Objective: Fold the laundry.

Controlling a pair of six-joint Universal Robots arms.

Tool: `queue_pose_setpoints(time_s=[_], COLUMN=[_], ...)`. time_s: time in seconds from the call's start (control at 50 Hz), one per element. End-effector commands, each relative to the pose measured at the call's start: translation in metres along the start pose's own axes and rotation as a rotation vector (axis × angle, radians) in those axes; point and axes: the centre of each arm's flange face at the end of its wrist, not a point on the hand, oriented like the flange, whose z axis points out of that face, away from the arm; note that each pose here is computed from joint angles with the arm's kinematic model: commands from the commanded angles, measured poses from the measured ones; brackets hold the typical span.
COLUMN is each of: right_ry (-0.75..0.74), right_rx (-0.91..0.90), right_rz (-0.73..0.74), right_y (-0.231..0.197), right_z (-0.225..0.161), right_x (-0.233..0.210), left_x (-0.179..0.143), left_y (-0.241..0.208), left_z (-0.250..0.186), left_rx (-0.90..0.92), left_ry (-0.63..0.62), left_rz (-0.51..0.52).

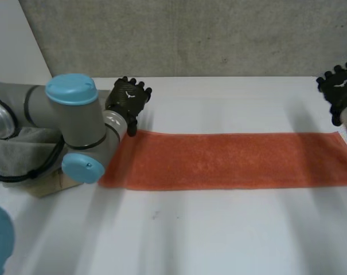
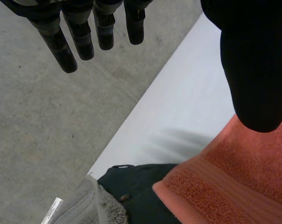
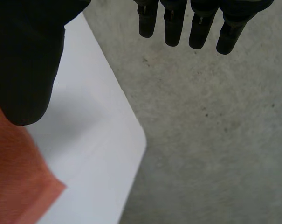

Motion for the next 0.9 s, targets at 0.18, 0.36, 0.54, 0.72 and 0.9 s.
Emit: queue_pose_setpoints(time_s=[0.18,0.36,0.54,0.72,0.9], right_ry=[-0.282,-0.226,-0.161,-0.035,0.107], right_rx=[-0.350,-0.311,-0.280,-0.360,-0.391], right_rz=[0.293,0.235,0.206,0.185,-0.082], right_y=[0.080,0.116,0.132,0.159,0.160], right_z=[-0.075,-0.065,-0.053,-0.054,-0.043], right_x=[0.019,-0.007,-0.011,0.026,0.074], left_x=[0.000,0.003,0.004,-0.001,-0.011], left_y=[0.007,0.010,0.009,0.002,-0.009], left_z=[-0.043,-0.045,-0.046,-0.053,-0.067], left_rx=[-0.078,-0.085,-0.086,-0.075,-0.055], left_ry=[0.043,0.051,0.053,0.045,0.027], left_rz=[-0.060,-0.061,-0.064,-0.070,-0.071])
